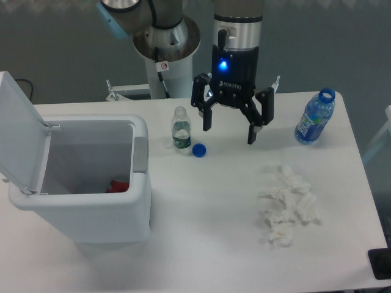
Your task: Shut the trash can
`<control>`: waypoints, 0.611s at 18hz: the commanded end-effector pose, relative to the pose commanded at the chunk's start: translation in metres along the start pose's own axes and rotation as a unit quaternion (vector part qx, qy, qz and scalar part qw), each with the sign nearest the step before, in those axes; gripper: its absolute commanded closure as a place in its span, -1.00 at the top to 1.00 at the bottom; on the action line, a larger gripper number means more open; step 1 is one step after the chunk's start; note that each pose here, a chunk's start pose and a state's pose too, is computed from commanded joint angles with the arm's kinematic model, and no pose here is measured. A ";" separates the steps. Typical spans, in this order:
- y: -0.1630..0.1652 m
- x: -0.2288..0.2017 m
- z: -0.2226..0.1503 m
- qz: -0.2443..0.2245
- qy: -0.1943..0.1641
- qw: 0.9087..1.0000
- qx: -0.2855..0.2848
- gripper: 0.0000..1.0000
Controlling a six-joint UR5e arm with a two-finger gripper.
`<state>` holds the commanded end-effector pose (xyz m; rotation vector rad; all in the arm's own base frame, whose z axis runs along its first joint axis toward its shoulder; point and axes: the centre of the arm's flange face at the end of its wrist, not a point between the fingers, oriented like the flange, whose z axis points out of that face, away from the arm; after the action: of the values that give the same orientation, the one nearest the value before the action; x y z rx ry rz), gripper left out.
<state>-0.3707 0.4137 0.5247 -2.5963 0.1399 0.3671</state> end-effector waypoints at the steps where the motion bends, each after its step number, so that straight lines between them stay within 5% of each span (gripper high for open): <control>1: 0.001 -0.001 -0.001 -0.002 -0.001 1.000 0.000 1.00; 11: 0.005 0.014 -0.017 -0.020 -0.006 1.000 0.000 1.00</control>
<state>-0.3540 0.4004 0.5322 -2.5932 0.0844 0.3687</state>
